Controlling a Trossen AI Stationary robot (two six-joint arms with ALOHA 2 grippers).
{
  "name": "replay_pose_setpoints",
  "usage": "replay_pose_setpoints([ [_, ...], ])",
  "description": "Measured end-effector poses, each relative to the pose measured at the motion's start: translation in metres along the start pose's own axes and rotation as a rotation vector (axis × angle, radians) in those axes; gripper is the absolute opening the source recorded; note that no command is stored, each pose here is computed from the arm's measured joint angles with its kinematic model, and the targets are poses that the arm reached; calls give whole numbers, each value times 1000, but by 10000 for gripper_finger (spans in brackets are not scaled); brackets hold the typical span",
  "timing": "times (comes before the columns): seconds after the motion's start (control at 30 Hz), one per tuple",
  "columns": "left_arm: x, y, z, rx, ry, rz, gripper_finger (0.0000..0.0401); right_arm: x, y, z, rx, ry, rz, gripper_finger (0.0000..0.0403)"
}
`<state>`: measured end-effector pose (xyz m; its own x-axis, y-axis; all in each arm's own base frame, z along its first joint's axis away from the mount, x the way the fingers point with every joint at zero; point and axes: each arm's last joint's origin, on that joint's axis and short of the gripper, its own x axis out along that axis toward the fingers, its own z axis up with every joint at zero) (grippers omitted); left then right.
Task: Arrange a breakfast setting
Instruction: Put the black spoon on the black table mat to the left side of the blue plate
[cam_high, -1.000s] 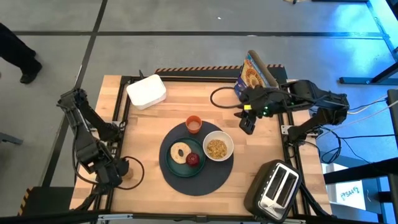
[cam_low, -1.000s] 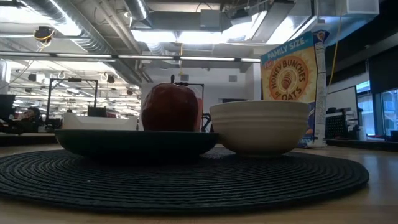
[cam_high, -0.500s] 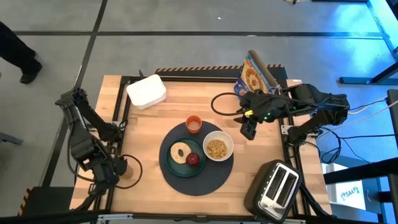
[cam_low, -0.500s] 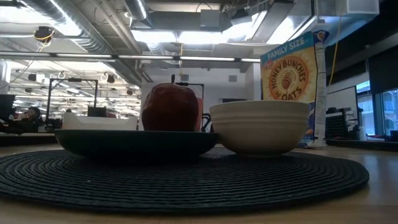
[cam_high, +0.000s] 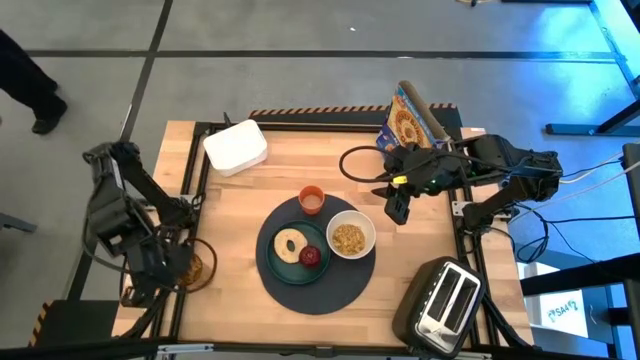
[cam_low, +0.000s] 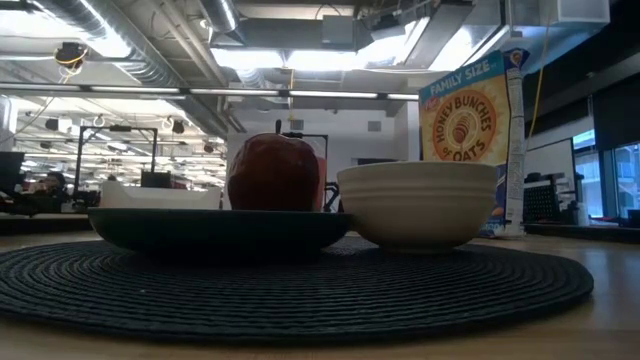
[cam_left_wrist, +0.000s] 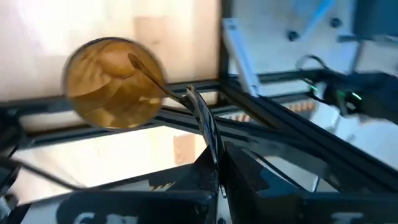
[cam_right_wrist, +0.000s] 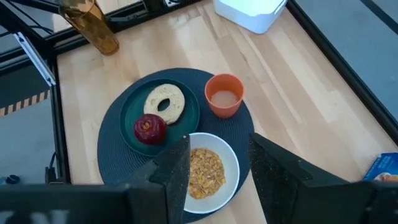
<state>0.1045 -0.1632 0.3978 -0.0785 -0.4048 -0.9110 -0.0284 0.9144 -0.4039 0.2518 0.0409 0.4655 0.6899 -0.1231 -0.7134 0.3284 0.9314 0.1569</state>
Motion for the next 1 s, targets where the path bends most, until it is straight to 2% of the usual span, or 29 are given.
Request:
replay_pose_setpoints([
  [0.23, -37, -9, -9, 160, -64, -141, 7, 0, 2, 4, -14, -44, 25, 152],
  [0.37, -55, -8, -14, 194, -164, -162, 7, 0, 2, 4, -18, -43, 23, 152],
  [0.57, -67, 0, -18, 199, -319, -114, 7, 0, 2, 4, -21, -43, 22, 152],
  [0.83, -69, 3, -17, 268, -392, -57, 7, 0, 2, 4, -11, -38, 20, 152],
  [0.9, -70, 4, -16, 302, -443, -10, 7, 0, 3, 5, 2, -54, 29, 152],
  [1.0, -72, 4, -11, 386, -591, 112, 7, 6, 10, 14, 32, -114, 90, 152],
])
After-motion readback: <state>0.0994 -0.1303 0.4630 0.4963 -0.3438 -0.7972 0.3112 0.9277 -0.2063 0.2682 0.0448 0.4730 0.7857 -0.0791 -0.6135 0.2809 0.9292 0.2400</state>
